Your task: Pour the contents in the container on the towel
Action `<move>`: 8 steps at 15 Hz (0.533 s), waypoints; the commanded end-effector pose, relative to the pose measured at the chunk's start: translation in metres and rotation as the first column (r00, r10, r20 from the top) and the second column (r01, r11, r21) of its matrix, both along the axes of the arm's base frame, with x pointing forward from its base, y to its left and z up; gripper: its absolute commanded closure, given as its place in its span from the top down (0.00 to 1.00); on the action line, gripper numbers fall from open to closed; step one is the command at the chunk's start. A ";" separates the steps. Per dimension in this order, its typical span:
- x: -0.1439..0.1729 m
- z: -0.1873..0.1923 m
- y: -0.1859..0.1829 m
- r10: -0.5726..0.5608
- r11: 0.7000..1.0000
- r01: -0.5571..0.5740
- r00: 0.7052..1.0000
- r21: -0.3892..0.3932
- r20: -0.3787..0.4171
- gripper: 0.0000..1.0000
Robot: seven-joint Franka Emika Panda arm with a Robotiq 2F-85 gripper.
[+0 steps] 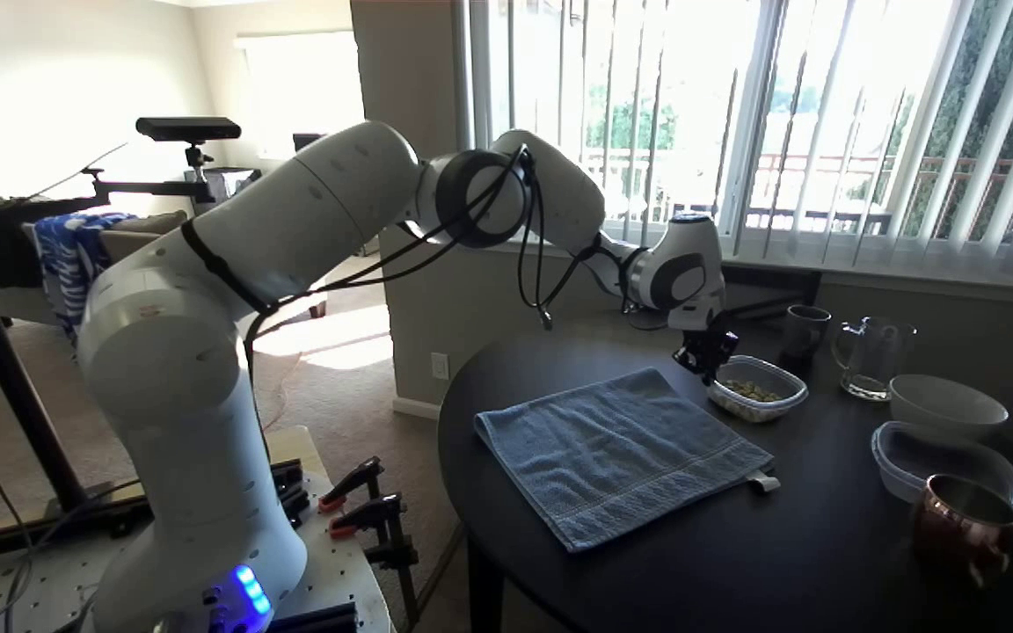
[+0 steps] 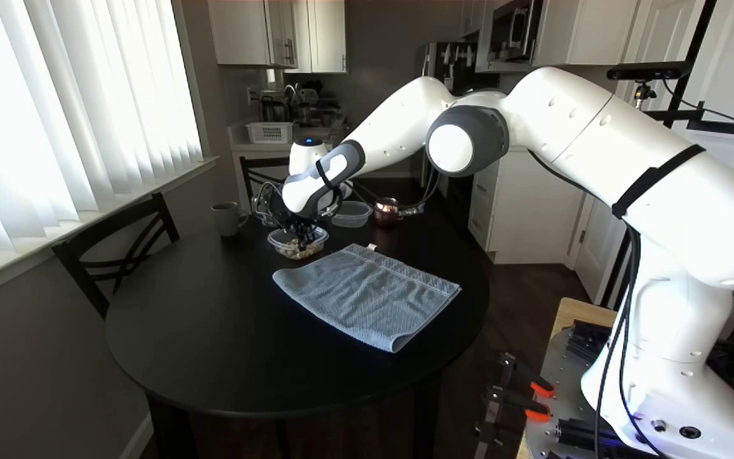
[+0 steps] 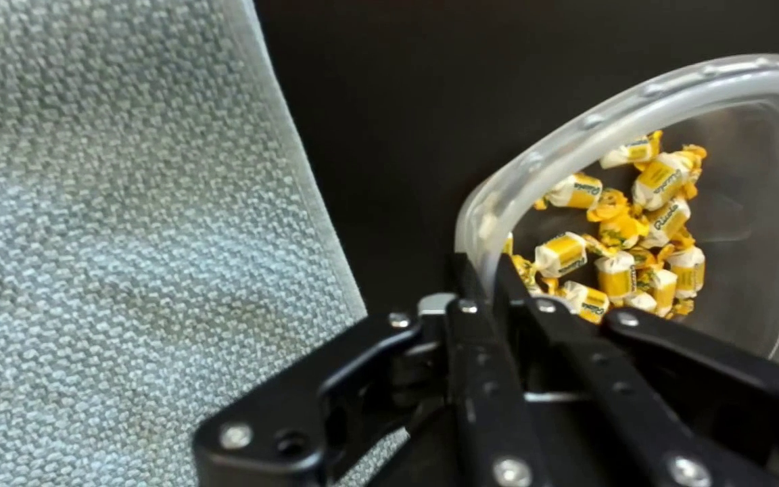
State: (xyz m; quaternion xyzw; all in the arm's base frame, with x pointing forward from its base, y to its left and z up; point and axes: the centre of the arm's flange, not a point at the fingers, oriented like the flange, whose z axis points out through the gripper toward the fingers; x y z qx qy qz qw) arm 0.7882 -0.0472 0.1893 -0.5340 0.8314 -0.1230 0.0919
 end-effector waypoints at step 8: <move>-0.012 0.020 -0.014 -0.002 0.999 0.001 1.000 -0.034 -0.006 0.05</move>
